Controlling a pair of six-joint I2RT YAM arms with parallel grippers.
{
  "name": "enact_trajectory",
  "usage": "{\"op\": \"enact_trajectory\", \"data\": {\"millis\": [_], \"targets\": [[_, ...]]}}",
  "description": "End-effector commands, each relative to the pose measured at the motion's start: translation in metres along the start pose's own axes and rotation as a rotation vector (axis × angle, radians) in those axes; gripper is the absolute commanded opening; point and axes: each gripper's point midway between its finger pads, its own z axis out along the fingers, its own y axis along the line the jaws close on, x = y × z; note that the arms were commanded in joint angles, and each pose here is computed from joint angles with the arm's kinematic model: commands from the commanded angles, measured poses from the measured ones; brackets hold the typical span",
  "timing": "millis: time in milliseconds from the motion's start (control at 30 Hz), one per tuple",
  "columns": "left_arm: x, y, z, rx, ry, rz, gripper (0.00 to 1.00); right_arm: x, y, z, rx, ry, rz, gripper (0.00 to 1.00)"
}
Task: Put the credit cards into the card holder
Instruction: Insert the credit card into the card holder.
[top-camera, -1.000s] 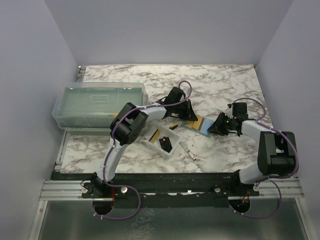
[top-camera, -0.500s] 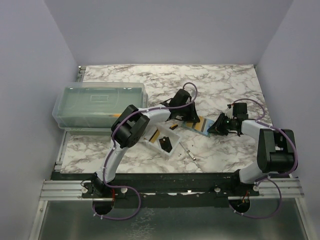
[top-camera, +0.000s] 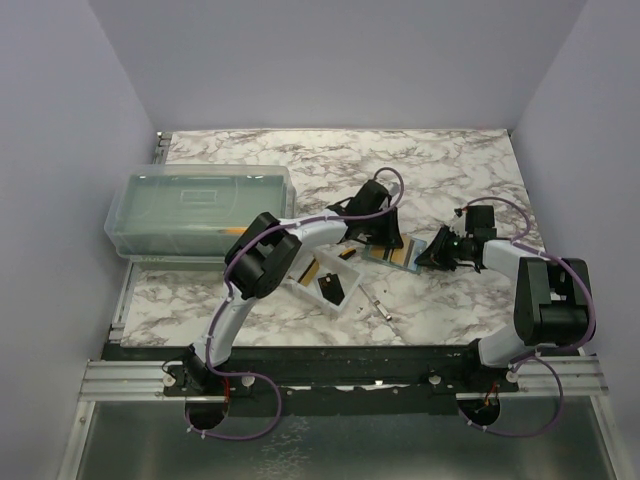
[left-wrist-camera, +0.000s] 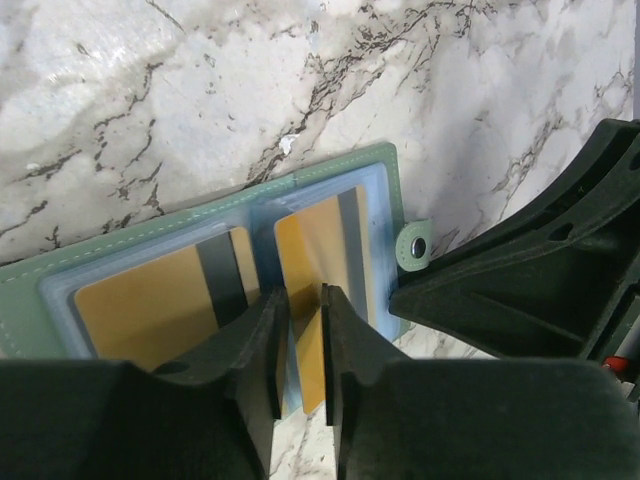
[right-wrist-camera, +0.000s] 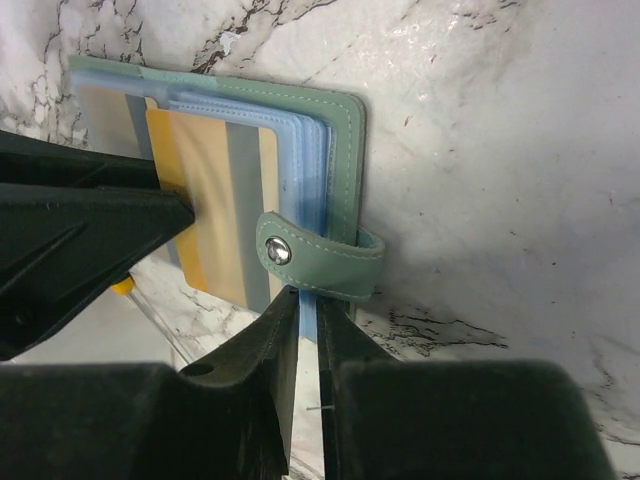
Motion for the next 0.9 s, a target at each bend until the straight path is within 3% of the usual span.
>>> {"op": "enact_trajectory", "data": {"millis": [0,167,433,800,867], "targets": [[0.015,-0.014,0.002,0.013,0.049,0.030,0.30,-0.001,0.004,0.000,-0.025,-0.003,-0.020,0.16],[0.012,-0.024,-0.002,0.048,0.057,0.052,0.39,-0.001,0.004,0.000,-0.026,-0.004,-0.022,0.15],[0.033,-0.046,0.013,0.180,0.181,-0.022,0.43,-0.003,0.007,-0.003,-0.030,-0.009,-0.025,0.15],[-0.004,-0.035,-0.033,0.047,0.130,0.060,0.62,-0.006,0.003,-0.009,0.012,-0.023,-0.048,0.16],[-0.012,-0.042,-0.046,0.070,0.133,0.076,0.97,-0.005,0.003,-0.009,0.008,-0.018,-0.049,0.17]]}}
